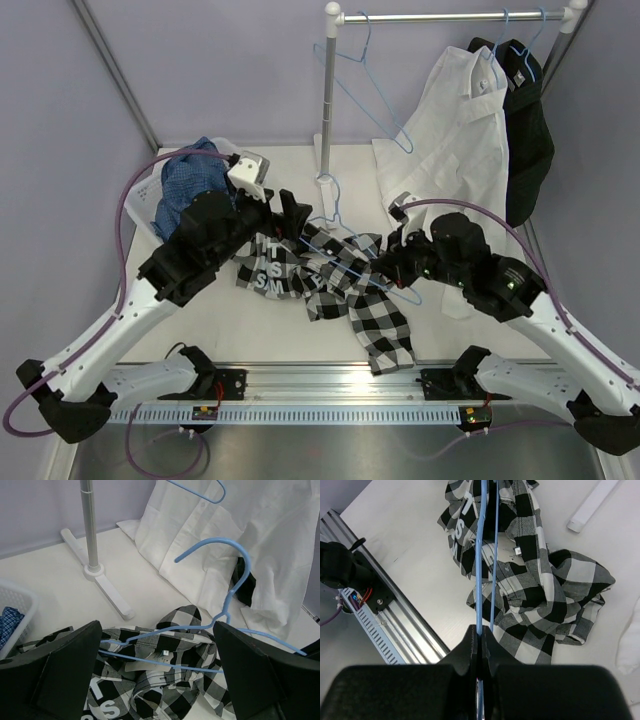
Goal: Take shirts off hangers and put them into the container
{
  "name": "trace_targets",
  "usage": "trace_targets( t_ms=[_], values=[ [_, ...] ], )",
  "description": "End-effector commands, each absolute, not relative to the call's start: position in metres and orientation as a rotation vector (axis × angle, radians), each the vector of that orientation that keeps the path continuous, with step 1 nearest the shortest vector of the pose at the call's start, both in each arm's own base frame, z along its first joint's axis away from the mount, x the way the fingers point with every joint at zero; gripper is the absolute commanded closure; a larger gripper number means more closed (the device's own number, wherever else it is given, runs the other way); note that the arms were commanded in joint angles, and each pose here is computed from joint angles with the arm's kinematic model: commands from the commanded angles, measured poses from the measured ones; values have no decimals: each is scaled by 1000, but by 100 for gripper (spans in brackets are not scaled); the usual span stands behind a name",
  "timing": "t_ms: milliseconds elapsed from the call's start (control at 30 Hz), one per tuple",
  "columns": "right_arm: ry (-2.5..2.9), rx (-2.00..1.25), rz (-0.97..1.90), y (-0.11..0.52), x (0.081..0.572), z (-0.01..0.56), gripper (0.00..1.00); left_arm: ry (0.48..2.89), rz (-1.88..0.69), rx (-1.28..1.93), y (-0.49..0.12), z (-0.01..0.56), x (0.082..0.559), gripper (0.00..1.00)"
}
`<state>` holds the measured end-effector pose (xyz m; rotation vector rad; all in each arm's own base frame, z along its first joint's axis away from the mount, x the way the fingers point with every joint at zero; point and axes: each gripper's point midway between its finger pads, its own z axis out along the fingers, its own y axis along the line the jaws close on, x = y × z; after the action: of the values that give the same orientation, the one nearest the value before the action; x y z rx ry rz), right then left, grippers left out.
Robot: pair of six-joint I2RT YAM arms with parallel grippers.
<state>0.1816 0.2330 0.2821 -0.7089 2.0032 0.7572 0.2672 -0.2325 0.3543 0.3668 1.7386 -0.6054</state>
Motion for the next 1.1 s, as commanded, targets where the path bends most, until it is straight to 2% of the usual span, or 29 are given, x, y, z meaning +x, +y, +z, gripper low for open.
trace_targets(
  t_ms=[0, 267, 467, 833, 1067],
  values=[
    [2021, -667, 705, 209, 170, 284, 100, 1704, -540, 363, -215, 356, 263, 1],
    [2010, -597, 645, 166, 146, 310, 100, 1714, -264, 257, -163, 343, 274, 1],
    [1954, -507, 593, 142, 144, 344, 100, 1775, -184, 220, -146, 321, 285, 1],
    [1658, -238, 435, 99, 175, 449, 100, 1805, -182, 229, -149, 312, 287, 1],
    [1611, -78, 217, 81, 214, 481, 100, 1804, -192, 239, -150, 312, 285, 1]
  ],
)
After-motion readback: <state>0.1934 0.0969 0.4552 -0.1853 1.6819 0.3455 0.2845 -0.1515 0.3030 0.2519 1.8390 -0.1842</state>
